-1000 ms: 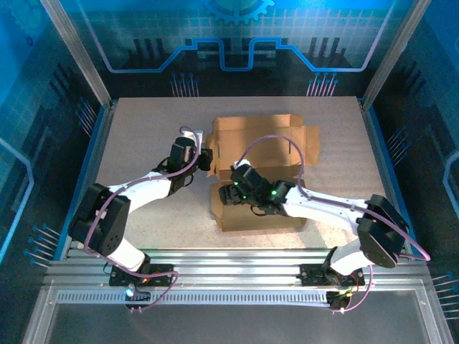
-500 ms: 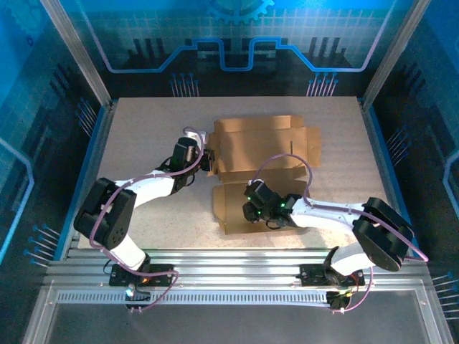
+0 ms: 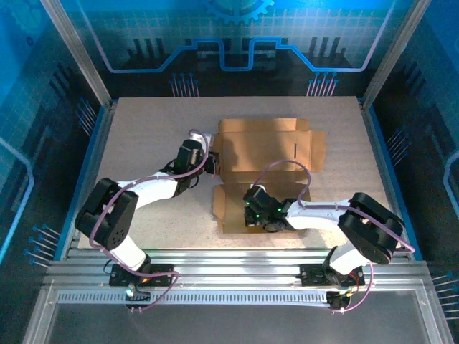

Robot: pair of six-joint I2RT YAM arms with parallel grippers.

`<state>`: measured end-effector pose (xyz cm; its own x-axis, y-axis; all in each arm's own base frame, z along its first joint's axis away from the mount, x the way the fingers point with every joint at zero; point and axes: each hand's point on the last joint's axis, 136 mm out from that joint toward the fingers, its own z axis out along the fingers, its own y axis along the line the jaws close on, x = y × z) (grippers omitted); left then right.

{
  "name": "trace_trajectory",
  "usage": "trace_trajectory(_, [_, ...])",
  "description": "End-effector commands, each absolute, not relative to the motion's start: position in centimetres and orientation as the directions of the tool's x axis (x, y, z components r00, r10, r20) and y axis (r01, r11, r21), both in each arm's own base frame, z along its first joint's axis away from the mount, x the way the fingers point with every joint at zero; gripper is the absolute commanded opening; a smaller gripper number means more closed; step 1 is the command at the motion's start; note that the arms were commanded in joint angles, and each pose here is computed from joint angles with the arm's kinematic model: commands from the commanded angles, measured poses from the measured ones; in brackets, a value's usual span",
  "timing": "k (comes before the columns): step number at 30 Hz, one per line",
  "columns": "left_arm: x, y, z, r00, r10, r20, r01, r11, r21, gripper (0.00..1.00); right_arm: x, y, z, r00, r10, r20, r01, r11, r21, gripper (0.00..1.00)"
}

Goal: Fold the paper box

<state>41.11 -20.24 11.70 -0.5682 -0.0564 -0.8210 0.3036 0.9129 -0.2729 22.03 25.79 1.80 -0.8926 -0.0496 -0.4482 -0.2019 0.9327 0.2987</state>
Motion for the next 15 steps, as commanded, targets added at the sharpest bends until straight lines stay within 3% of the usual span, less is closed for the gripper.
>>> trace_trajectory(1, [40.1,-19.9,10.7,-0.580,-0.017,-0.815,0.311,0.920,-0.241,0.16,21.9,26.2,1.2,-0.898,-0.031,-0.439,-0.177,0.939,0.296,0.07])
trace_trajectory(15, [36.9,-17.9,8.6,-0.636,0.013,-0.771,0.270,0.940,-0.208,0.15,22.2,27.3,0.4,-0.896,-0.010,-0.444,-0.149,0.948,0.281,0.04])
